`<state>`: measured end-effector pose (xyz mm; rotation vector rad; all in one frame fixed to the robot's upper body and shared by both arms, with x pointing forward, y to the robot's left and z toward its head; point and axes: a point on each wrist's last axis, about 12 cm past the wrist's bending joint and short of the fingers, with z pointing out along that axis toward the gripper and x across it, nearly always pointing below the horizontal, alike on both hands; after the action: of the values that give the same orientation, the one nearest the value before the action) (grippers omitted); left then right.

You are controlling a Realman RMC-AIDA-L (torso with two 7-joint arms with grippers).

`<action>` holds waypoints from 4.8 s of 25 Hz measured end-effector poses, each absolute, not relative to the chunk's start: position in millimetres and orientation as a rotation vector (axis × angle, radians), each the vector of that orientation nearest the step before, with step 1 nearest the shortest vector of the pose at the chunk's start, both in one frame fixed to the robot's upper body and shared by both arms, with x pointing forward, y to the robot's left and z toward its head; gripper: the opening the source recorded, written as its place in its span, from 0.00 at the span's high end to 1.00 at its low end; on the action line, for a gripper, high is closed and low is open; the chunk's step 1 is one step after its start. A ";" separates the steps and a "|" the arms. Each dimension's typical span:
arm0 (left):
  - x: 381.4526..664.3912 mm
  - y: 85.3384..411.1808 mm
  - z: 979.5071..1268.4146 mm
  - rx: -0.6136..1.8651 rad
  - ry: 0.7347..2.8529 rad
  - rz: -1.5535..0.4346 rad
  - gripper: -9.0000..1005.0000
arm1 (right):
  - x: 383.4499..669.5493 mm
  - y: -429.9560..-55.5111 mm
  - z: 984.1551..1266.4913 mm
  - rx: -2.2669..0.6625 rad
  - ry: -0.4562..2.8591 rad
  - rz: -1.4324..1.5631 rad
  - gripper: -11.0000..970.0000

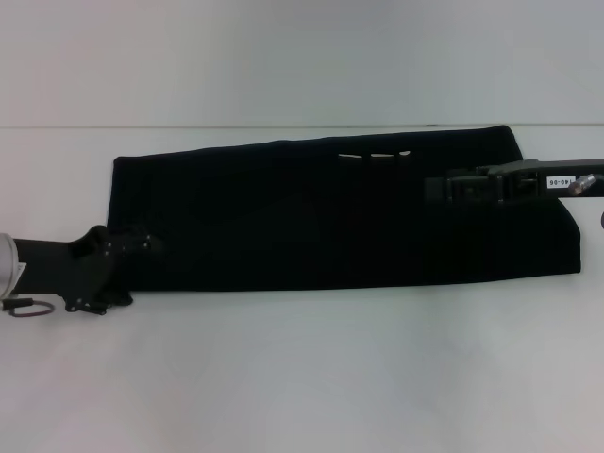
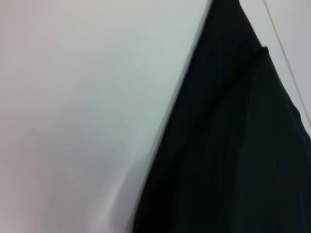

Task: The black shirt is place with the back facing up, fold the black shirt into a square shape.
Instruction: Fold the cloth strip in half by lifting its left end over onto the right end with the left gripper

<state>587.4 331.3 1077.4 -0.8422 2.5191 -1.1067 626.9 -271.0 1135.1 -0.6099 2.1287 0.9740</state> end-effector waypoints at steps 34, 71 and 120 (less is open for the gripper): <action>592.9 338.3 1079.6 -0.804 2.496 -1.032 0.15 | 626.9 -270.6 1135.6 -0.599 2.126 0.984 0.32; 589.9 343.3 1072.7 -0.607 2.515 -0.920 0.96 | 629.4 -269.9 1138.5 -0.605 2.119 0.974 0.32; 632.3 158.0 1160.3 0.481 2.303 -1.331 0.84 | 623.1 -336.2 1124.1 -0.256 2.081 0.713 0.37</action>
<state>632.3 158.0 1160.3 0.4809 2.3034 -1.3313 623.1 -336.2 1124.1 -0.2555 2.0808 0.7130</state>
